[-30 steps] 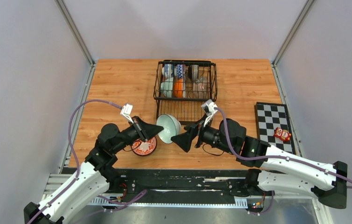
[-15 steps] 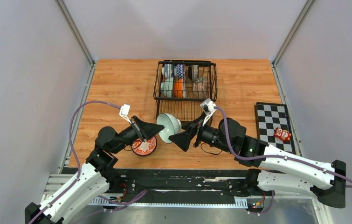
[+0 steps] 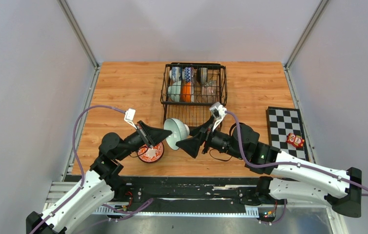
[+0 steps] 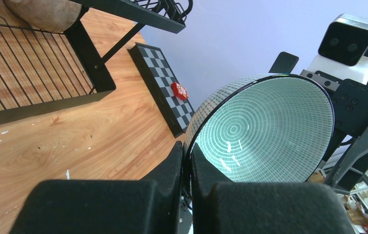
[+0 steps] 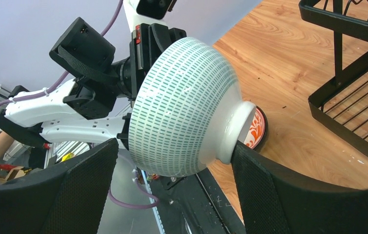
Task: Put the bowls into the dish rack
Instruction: Turn the bowl upside down on the dish rack, then pick up the bowl from the center of the board.
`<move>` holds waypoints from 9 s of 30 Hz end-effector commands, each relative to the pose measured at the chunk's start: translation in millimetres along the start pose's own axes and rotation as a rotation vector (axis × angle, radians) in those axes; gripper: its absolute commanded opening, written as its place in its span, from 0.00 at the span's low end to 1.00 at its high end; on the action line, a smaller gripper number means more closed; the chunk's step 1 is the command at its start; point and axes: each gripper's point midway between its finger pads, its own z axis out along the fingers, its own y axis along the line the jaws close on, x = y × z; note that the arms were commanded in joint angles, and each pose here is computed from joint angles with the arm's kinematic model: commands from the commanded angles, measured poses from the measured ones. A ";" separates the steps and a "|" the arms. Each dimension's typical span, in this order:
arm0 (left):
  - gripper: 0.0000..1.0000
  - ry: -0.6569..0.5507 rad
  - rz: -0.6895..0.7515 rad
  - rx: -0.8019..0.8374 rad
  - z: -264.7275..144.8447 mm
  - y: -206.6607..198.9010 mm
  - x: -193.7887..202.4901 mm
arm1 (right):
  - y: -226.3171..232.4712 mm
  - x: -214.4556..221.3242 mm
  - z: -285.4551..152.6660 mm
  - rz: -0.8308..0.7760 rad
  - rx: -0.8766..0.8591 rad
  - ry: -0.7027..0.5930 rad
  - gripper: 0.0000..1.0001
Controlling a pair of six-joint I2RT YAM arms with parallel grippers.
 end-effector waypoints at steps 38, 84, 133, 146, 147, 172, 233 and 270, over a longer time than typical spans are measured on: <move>0.02 -0.012 0.012 0.060 -2.1 -7.3 1.4 | -7.7 -23.3 14.4 -0.031 0.046 -0.098 0.03; 1.00 0.110 0.513 -0.483 -62.4 18.6 -51.0 | -50.9 -130.5 44.4 -0.968 0.417 0.074 0.02; 1.00 0.074 0.621 -0.522 -87.0 34.4 -50.1 | -151.2 -65.9 91.9 -1.440 0.472 0.918 0.03; 1.00 0.069 0.621 -0.522 -87.6 34.0 -50.9 | -154.5 -61.7 94.1 -1.436 0.475 0.932 0.45; 1.00 0.068 0.621 -0.524 -87.7 34.1 -51.1 | -154.0 -62.4 94.1 -1.434 0.476 0.929 0.48; 1.00 0.053 0.624 -0.538 -90.0 35.0 -54.0 | -127.2 -61.9 88.4 -1.416 0.450 0.869 0.93; 0.48 0.309 0.281 -1.197 -106.5 212.8 33.1 | -84.1 28.7 -30.3 -0.670 0.280 0.387 0.85; 0.00 0.364 0.132 -0.698 -6.9 152.3 107.0 | -119.6 94.8 -41.1 -0.190 0.568 0.465 0.53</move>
